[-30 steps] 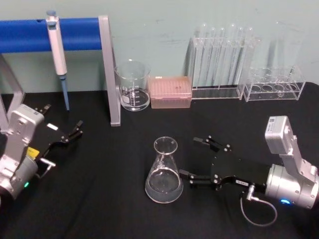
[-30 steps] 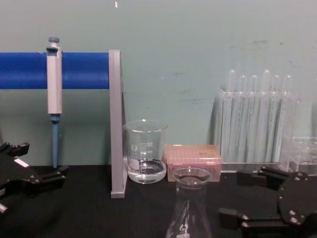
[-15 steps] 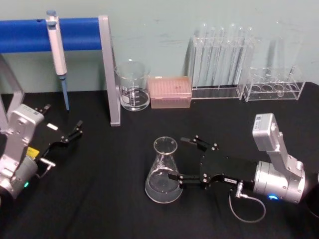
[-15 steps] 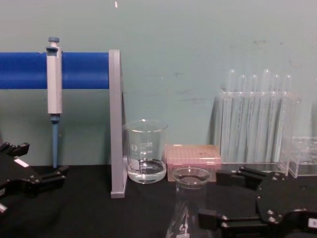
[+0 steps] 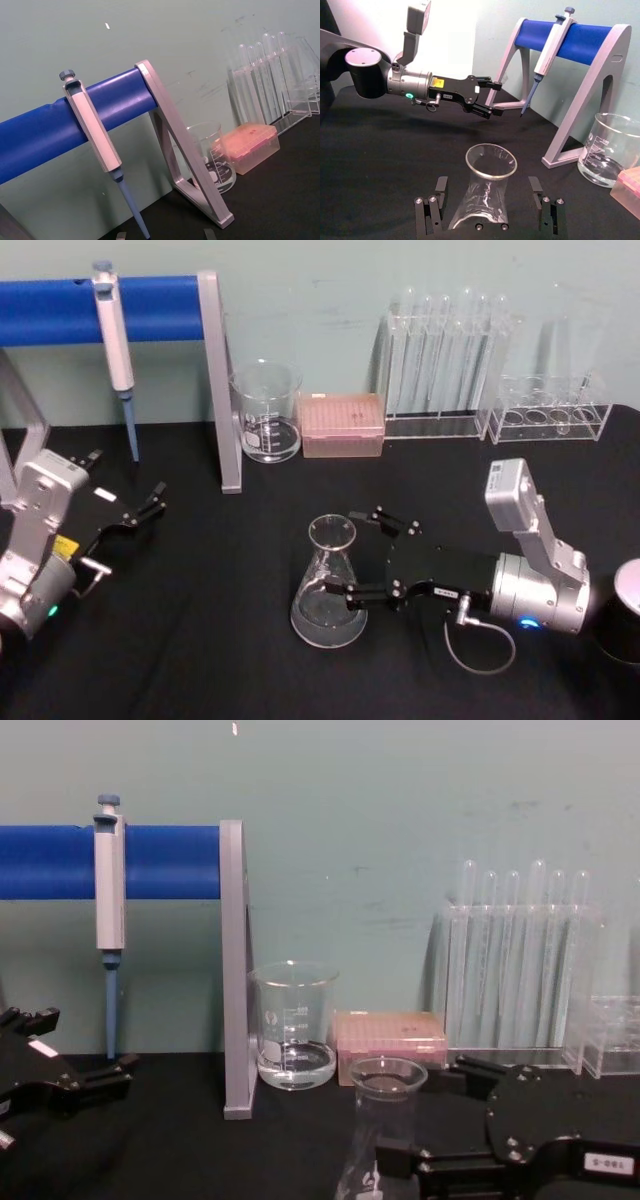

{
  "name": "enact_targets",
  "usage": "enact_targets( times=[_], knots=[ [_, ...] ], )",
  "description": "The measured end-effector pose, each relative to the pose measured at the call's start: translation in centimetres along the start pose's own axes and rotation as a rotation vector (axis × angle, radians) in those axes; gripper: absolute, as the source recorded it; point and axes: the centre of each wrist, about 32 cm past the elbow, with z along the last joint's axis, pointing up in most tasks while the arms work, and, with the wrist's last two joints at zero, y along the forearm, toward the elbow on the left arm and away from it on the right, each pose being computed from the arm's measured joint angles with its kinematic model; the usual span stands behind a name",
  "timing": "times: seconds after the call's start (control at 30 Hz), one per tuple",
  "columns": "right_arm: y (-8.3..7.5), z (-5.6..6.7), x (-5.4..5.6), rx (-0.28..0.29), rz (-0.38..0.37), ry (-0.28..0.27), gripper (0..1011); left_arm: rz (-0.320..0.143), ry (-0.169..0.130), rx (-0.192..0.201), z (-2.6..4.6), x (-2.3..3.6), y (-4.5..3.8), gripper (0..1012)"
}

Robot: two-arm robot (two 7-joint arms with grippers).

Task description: Grasp the erlenmeyer flask with one hand, shake it three times, then place it back.

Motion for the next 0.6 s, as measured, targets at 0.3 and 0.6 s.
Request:
enact_targets(
  times=[0.3,0.6],
  knots=[
    [0.7,-0.2,0.6,0.01,0.015,0.003,1000,0.0,0.0,0.0,0.0,0.0,0.0,1001],
    [1.4,-0.3,1.0,0.024,0.029,0.009,1000,0.0,0.0,0.0,0.0,0.0,0.0,1001]
  ],
)
